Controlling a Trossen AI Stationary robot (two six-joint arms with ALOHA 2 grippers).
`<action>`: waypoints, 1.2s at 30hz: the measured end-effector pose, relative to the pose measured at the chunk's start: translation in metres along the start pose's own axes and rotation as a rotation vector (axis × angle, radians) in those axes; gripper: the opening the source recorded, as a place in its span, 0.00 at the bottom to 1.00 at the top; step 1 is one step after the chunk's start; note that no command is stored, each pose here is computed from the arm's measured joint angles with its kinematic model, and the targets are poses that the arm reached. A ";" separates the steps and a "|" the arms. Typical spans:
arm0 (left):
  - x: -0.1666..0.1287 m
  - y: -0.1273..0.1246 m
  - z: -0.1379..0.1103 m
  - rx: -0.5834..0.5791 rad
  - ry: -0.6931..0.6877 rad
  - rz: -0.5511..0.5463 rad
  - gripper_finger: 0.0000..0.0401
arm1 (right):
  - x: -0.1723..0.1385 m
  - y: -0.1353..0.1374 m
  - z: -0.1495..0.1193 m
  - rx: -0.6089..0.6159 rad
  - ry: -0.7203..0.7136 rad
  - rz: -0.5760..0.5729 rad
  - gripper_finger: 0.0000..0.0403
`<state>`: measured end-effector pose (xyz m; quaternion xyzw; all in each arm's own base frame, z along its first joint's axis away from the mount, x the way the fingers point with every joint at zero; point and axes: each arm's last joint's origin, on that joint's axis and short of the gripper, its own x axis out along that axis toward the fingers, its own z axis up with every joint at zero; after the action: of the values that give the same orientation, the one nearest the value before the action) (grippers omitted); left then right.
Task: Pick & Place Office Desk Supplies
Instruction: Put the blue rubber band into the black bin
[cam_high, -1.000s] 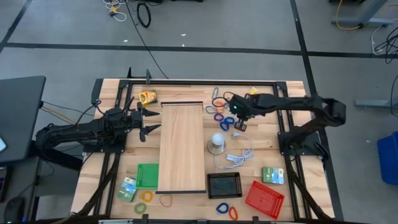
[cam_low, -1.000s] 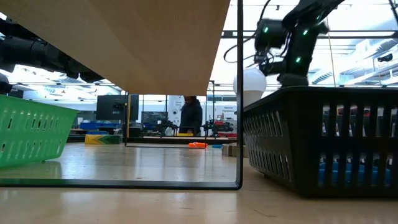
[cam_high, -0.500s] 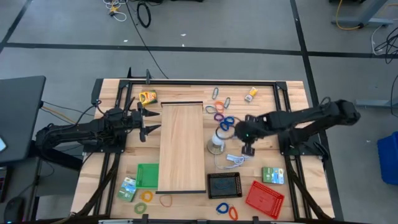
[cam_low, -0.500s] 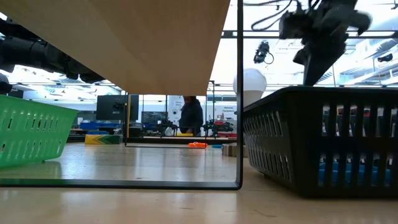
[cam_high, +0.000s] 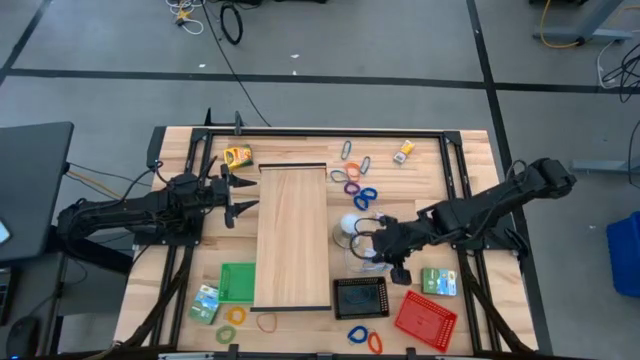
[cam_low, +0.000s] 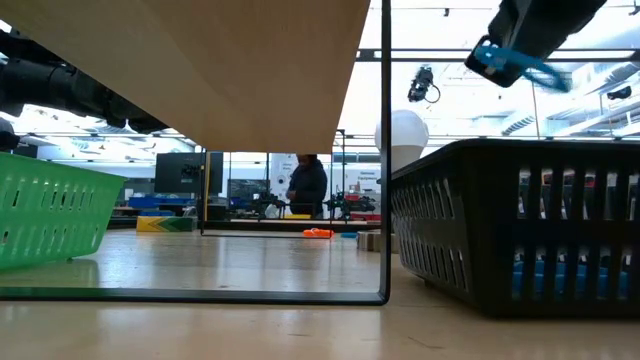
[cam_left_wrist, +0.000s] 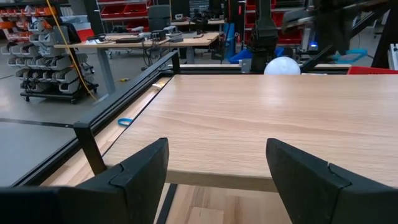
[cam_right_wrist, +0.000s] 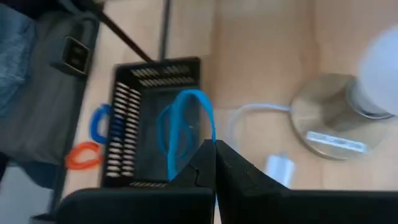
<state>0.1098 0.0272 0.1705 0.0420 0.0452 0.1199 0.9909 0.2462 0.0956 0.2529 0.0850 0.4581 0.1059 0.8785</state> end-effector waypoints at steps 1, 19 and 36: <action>0.000 0.000 0.000 0.000 0.004 -0.001 0.68 | 0.003 0.002 0.002 0.003 -0.009 0.019 0.00; 0.001 0.000 -0.001 0.003 0.011 -0.002 0.68 | 0.070 0.027 -0.004 0.025 0.084 0.186 0.00; 0.001 0.000 -0.001 0.007 0.015 -0.003 0.68 | 0.077 0.031 -0.010 0.047 0.090 0.099 0.24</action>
<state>0.1105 0.0273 0.1691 0.0447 0.0529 0.1183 0.9906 0.2777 0.1465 0.1944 0.1233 0.4948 0.1423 0.8483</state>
